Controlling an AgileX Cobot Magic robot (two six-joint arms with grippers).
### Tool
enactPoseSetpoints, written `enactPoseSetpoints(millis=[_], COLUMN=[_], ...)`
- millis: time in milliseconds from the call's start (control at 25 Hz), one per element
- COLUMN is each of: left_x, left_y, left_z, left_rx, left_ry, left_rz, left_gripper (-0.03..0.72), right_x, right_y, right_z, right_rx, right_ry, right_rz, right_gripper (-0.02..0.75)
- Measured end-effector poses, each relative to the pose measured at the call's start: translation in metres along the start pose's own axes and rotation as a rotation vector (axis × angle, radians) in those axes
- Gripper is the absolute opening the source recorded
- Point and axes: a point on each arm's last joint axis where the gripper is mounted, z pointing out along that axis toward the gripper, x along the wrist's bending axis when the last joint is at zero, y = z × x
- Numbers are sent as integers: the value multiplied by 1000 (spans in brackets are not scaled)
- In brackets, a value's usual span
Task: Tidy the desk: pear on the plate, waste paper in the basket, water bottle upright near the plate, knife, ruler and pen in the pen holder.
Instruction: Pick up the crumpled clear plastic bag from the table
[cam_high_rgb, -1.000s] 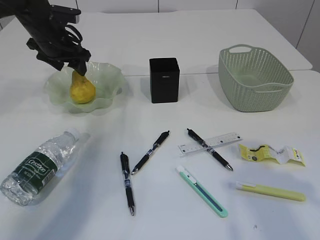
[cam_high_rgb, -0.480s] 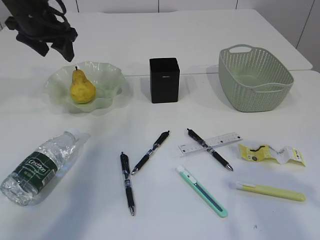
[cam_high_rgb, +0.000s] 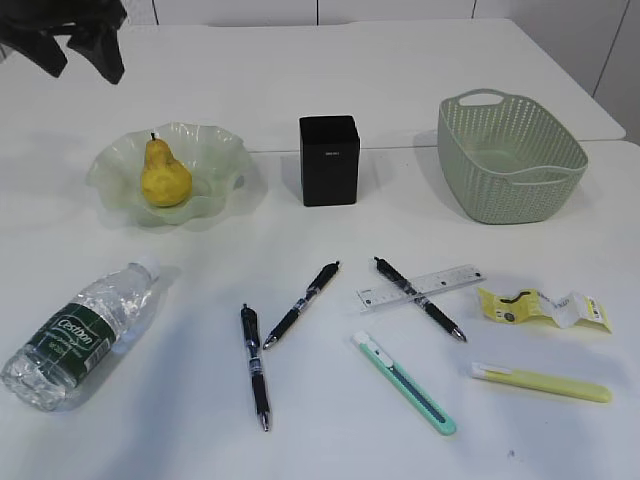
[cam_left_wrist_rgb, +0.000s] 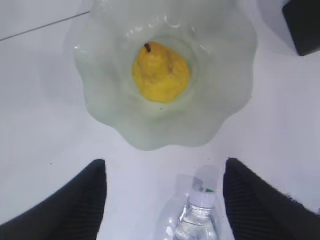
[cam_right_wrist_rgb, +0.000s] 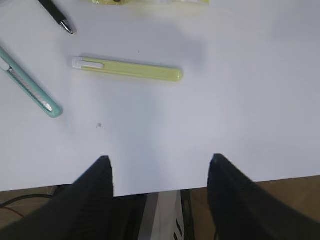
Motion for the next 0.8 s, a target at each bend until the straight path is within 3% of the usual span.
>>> enactPoseSetpoints(millis=[320, 800], left_x=[-1, -2], left_y=[-1, -1], left_z=[-31, -41], left_rx=[-59, -76], left_ry=[-14, -24], left_rz=[-4, -7], left_gripper=[515, 515], right_x=[9, 9], right_y=[44, 87], right_z=[1, 63], right_rx=[-6, 144], right_ry=[1, -99], right_rz=[2, 30], right_gripper=[477, 531])
